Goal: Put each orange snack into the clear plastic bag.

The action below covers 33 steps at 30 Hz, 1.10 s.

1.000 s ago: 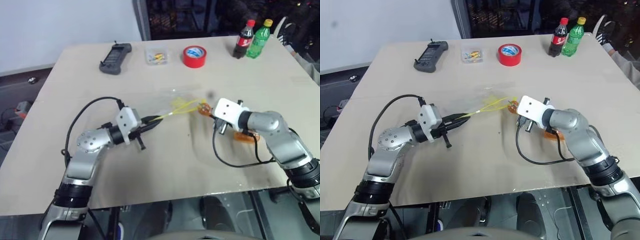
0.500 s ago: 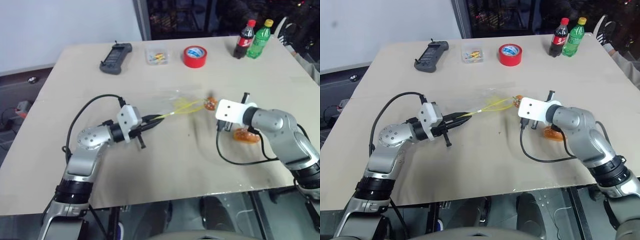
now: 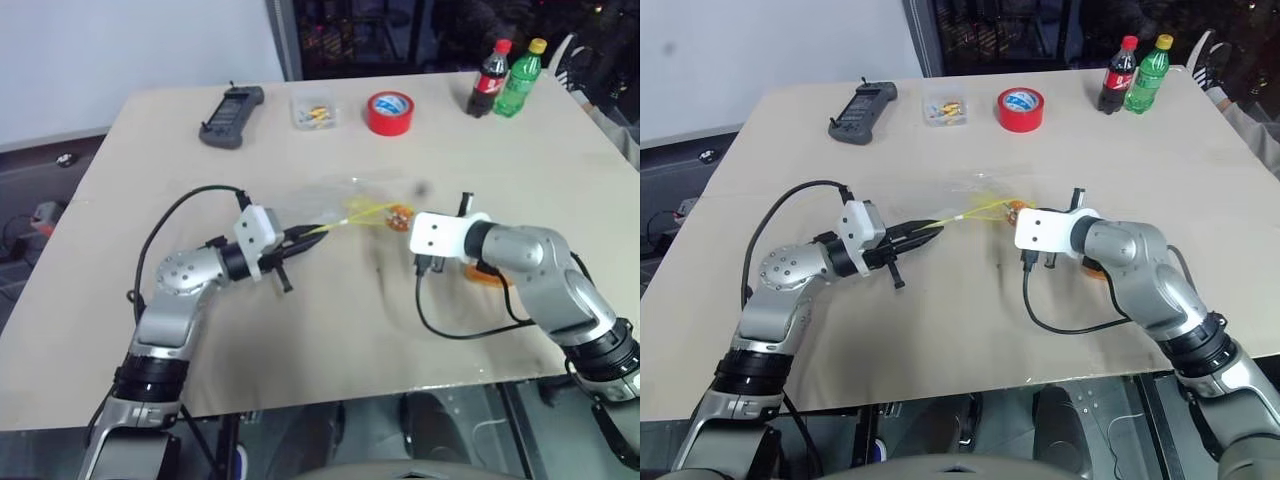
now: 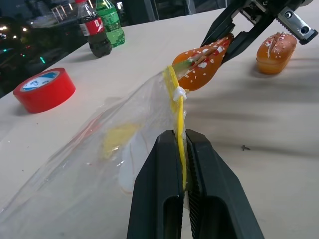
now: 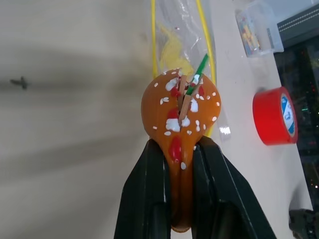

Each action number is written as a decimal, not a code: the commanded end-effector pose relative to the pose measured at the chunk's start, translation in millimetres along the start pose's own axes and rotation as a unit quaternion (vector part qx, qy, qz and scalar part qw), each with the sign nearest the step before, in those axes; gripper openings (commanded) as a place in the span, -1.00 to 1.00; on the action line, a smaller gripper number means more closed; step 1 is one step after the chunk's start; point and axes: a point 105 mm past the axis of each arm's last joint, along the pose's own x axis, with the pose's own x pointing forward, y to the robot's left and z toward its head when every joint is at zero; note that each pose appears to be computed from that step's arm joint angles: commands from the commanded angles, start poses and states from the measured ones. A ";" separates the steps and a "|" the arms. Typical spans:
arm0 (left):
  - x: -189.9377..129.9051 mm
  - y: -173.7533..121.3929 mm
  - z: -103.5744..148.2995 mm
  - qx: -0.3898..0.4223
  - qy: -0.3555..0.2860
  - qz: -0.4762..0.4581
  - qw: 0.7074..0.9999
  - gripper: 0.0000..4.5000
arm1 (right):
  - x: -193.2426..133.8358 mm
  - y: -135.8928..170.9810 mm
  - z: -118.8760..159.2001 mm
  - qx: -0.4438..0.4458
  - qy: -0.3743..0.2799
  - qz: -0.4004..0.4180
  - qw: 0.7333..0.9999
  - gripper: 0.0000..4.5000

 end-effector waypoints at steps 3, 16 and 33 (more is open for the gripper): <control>-0.3 -6.6 9.6 0.014 -0.018 -0.030 0.999 -1.00 | 9.9 -11.4 14.4 -0.011 -0.022 -0.027 0.999 -0.87; -3.9 -26.5 7.4 0.035 -0.014 -0.078 0.996 -1.00 | 38.1 6.3 39.7 0.127 -0.104 -0.024 0.986 -0.87; -3.1 -16.2 3.7 0.027 -0.005 -0.004 1.000 -1.00 | 30.8 3.6 21.1 0.335 -0.136 -0.066 0.930 0.56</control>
